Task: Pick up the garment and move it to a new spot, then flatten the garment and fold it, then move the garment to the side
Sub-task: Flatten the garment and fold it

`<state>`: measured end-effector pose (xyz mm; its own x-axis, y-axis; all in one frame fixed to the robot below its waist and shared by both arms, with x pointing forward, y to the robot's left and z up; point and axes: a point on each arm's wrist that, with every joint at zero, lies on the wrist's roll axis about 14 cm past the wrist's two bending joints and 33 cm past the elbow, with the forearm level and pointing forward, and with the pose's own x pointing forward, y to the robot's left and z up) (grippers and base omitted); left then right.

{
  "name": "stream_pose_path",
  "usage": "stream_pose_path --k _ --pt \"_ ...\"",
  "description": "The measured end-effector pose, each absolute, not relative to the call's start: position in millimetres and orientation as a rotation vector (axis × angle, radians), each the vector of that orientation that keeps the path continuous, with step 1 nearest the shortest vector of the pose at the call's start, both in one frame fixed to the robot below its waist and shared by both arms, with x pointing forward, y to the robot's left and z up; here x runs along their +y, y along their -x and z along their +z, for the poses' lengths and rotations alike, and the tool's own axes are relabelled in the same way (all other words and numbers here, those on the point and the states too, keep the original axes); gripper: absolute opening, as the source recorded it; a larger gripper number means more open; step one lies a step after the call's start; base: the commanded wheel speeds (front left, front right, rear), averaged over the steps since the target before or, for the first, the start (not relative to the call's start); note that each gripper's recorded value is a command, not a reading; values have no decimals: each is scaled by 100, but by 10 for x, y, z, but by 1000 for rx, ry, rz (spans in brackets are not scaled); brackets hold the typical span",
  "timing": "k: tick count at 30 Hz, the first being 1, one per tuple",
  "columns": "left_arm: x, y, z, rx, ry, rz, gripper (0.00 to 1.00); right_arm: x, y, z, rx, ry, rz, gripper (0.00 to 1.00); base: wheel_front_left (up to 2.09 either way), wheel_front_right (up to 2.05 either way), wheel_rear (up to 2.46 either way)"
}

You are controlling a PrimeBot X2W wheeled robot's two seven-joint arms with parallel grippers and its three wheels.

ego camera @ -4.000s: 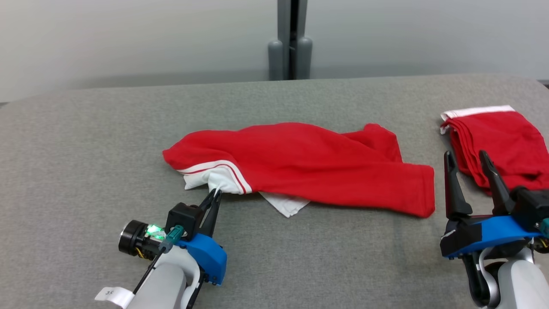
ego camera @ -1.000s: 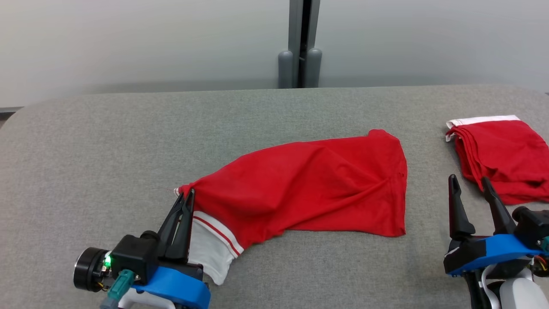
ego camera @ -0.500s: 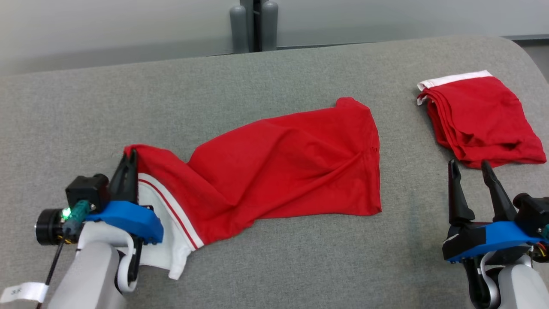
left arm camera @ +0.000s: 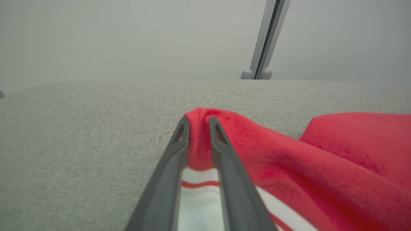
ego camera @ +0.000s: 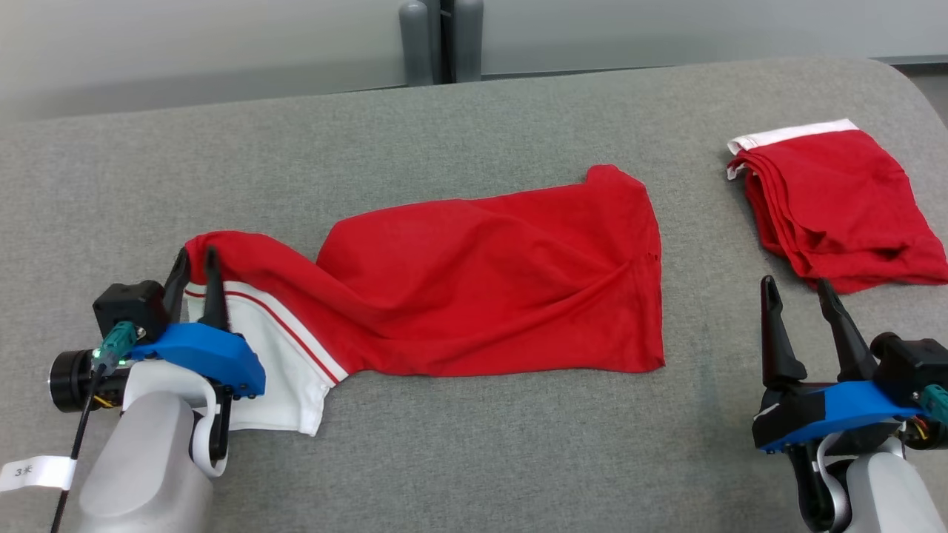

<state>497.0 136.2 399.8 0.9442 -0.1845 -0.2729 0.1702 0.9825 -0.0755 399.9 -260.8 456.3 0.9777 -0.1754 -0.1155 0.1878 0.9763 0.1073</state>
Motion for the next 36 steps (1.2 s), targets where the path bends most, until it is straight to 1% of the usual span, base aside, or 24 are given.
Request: stream_pose_path --k 8,13,16,19,23,30,36 --pt "1513 -4700 4371 176 114 -139 100 -2344 -4087 4737 41 -121 -105 100 0 0 0" --pt "1705 -4365 4499 132 116 -91 100 -2137 -4089 4840 5 -127 -46 100 0 0 0" --pt "1688 -4148 4488 131 125 -89 100 -2018 -4049 4836 5 -137 -14 100 0 0 0" --pt "1577 -3879 4351 171 157 -101 100 -1933 -3989 4820 8 -145 9 100 0 0 0" --pt "1465 -3679 4304 186 210 -99 100 -1884 -3888 4794 15 -143 22 100 0 0 0" --pt "1343 -3561 4319 184 212 -116 100 -1842 -3730 4755 25 -121 38 100 0 0 0" --pt "1301 -3571 4343 178 210 -126 100 -1808 -3694 4736 30 -115 49 100 0 0 0"
